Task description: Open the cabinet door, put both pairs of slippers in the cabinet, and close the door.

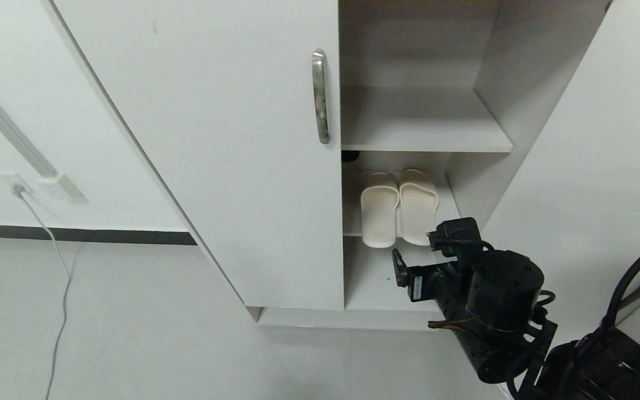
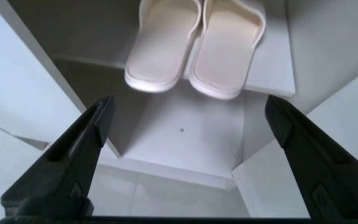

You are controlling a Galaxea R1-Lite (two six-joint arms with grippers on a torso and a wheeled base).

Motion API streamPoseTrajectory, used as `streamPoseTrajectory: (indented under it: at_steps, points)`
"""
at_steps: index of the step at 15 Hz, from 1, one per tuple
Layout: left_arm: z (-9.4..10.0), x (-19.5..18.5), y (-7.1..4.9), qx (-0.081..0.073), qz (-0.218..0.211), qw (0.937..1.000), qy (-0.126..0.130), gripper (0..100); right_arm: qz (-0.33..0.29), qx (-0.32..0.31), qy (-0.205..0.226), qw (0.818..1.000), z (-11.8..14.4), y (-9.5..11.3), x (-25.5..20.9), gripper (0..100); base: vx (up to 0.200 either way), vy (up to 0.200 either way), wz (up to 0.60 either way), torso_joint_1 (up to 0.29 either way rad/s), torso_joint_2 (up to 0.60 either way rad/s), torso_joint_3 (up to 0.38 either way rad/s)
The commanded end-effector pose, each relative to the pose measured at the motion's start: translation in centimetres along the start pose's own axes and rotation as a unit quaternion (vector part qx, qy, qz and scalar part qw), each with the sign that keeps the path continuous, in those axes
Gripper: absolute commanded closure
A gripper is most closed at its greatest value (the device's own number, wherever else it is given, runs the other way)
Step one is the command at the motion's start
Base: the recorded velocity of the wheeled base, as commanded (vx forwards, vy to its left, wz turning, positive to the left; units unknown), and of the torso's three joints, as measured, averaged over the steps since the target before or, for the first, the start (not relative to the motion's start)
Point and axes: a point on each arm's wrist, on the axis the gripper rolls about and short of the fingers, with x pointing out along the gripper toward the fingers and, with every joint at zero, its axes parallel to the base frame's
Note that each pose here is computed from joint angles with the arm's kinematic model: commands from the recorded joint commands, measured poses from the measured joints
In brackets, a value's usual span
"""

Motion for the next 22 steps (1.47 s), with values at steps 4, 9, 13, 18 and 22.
streamPoseTrajectory:
  at_steps: [4,9,13,18,22]
  points:
    - [0.0,0.0,0.0,0.0,-0.001,1.0,0.0,100,-0.001,-0.003,0.003,1.0,-0.2,0.0,0.0,0,0.0,0.0,0.0,0.0,0.0,0.0]
    - [0.0,0.0,0.0,0.0,-0.001,1.0,0.0,100,0.001,-0.008,0.009,1.0,-0.6,0.0,-0.1,0,0.0,0.0,0.0,0.0,0.0,0.063]
    - [0.0,0.0,0.0,0.0,-0.001,1.0,0.0,100,0.001,-0.009,0.011,1.0,-0.7,0.0,-0.1,0,0.0,0.0,0.0,0.007,0.0,0.196]
    - [0.0,0.0,0.0,0.0,-0.001,1.0,0.0,100,0.003,-0.011,0.015,1.0,-1.1,0.2,-0.1,0,0.0,0.0,0.0,0.003,0.0,0.049]
    - [0.0,0.0,0.0,-0.003,-0.001,1.0,0.0,100,0.003,-0.013,0.017,1.0,-1.3,0.3,0.0,0,0.0,0.0,0.0,0.0,0.0,0.0]
